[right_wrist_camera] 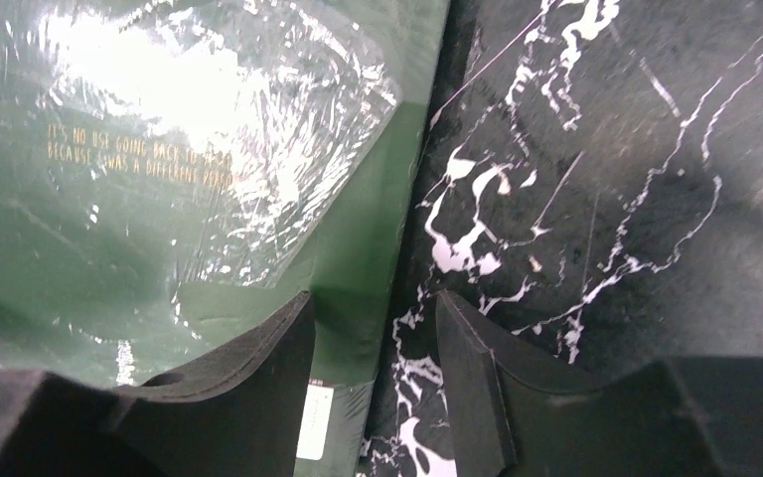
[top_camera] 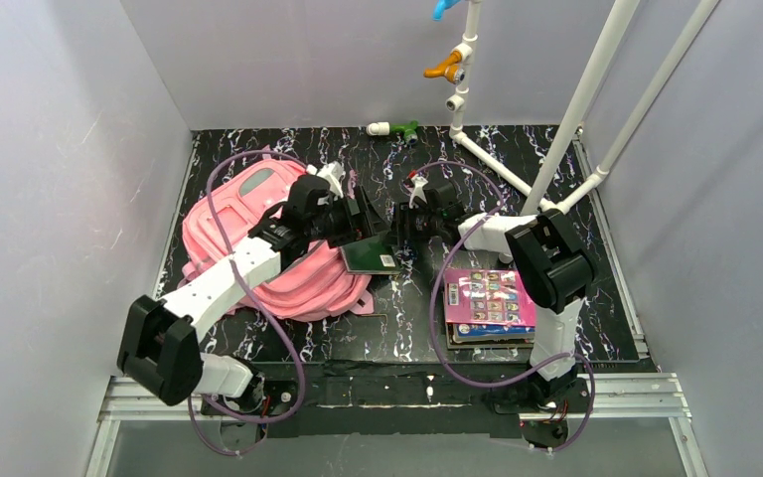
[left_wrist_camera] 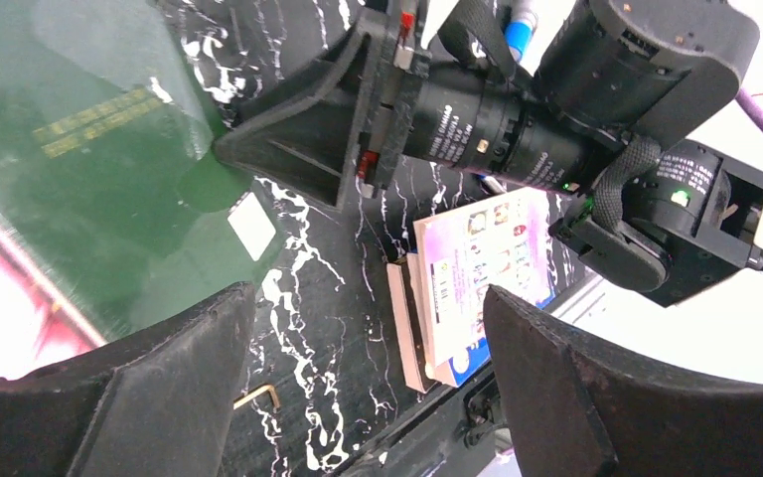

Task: Pack the student bag
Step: Pick up the book from the center of the board.

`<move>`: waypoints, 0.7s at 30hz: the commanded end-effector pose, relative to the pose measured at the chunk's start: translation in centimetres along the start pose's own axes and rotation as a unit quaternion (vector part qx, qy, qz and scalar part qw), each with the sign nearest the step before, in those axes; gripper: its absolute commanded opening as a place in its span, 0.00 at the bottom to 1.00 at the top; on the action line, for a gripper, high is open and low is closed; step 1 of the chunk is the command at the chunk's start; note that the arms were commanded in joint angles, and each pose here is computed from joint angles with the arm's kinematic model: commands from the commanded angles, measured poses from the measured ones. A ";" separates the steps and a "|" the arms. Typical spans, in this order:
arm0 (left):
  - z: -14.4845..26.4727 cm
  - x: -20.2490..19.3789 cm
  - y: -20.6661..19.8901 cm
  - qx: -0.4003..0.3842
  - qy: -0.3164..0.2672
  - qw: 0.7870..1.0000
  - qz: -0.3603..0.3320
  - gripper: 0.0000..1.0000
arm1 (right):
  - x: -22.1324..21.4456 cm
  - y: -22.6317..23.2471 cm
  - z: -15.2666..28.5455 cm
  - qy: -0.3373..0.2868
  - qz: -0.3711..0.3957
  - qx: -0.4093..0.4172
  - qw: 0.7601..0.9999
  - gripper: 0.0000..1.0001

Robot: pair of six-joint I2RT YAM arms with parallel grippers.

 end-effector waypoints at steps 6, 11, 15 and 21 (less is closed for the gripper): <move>3.9 -1.3 3.4 0.160 -0.025 0.985 0.052 0.87 | -2.8 0.0 0.1 0.053 -0.003 0.000 0.999 0.57; 2.2 -2.5 4.4 0.157 -0.014 0.984 0.082 0.89 | -2.7 0.0 0.2 0.049 0.001 -0.003 0.999 0.57; 0.2 -3.4 4.9 0.155 0.022 0.982 0.104 0.84 | -2.8 0.0 0.2 0.050 0.002 -0.003 0.999 0.57; -1.8 -4.0 5.3 0.100 -0.011 0.988 0.114 0.66 | -2.9 0.0 0.4 0.047 0.001 -0.002 0.999 0.57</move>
Point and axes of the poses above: each gripper's point midway between its finger pads, its own z axis back along the fingers, its own y axis along the line the jaws close on, x = y × z, the point moved 6 cm from there along z, back along the fingers, and after that the axes turned 7 degrees about -z, right-handed, at the moved point
